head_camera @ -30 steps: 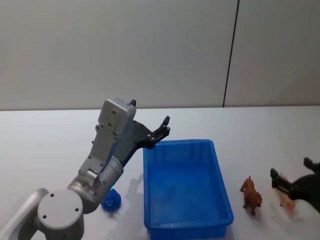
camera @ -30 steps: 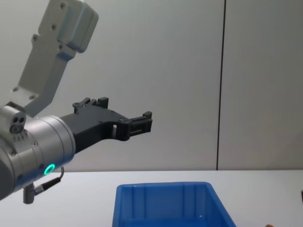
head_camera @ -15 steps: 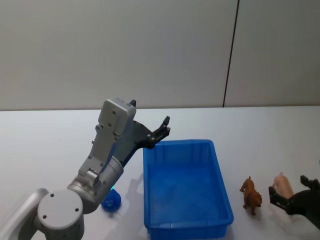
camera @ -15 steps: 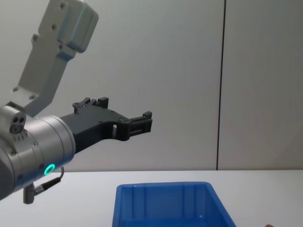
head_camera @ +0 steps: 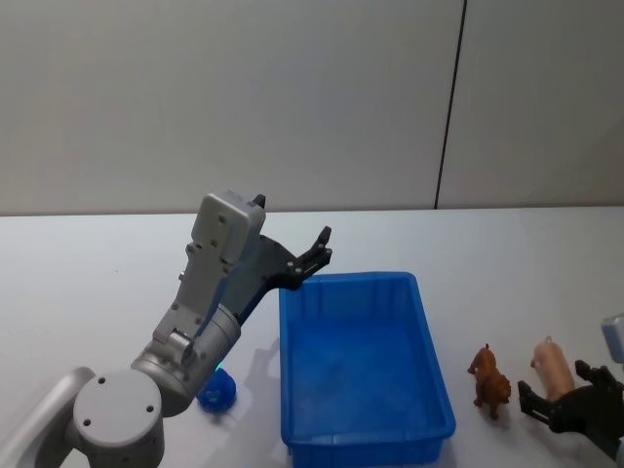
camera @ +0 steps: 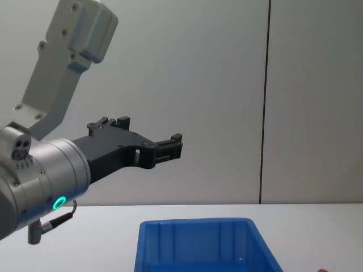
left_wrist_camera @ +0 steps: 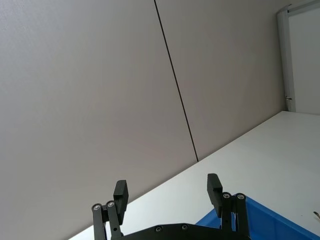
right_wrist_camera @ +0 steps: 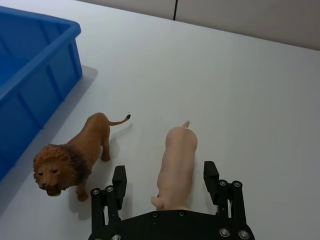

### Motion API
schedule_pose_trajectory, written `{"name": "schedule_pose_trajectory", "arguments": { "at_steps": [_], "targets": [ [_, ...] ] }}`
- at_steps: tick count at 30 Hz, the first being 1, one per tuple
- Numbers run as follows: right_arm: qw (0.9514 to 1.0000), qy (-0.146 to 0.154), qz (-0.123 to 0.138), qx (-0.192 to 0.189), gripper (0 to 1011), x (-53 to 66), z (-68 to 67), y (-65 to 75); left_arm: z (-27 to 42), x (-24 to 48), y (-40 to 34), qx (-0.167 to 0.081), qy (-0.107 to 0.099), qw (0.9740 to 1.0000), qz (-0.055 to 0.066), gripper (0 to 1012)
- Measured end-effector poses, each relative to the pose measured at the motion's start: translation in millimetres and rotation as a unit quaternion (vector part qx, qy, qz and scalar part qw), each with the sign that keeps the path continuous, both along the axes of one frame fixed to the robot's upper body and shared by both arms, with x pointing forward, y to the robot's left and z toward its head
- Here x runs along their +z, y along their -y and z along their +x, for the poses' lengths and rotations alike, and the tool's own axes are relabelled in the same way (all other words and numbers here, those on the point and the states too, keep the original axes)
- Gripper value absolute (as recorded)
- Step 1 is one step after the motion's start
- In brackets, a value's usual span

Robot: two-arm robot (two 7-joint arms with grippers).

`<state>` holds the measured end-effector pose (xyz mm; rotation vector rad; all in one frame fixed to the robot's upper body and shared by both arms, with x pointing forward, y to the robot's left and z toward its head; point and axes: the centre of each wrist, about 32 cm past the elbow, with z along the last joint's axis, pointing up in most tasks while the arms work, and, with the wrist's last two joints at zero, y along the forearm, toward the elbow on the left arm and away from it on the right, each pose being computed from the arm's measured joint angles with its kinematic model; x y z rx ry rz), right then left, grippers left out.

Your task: Pick up the two dolls from the table and place them into the box.

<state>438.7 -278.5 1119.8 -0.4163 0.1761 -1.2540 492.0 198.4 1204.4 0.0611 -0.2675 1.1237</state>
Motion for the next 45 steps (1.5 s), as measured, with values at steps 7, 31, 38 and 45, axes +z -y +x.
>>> {"name": "schedule_pose_trajectory", "arguments": {
  "at_steps": [7,31,38,45],
  "targets": [
    [0.9999,-0.010,-0.004,-0.004,783,-5.7,2.2,-1.0,0.0,0.0,0.0,0.000,0.000,1.0000,0.000,1000],
    [0.9991,0.037,-0.021,-0.005,360,-1.8,2.0,-5.6,0.0,0.0,0.0,0.000,0.000,1.0000,0.000,1000],
    [0.9964,0.080,-0.022,0.017,361,12.4,4.8,-10.5,0.0,0.0,0.0,0.000,0.000,1.0000,0.000,1000],
    [0.9918,0.115,-0.013,0.053,360,30.2,11.3,-17.1,0.0,0.0,0.0,0.000,0.000,1.0000,0.000,1000]
  ]
}}
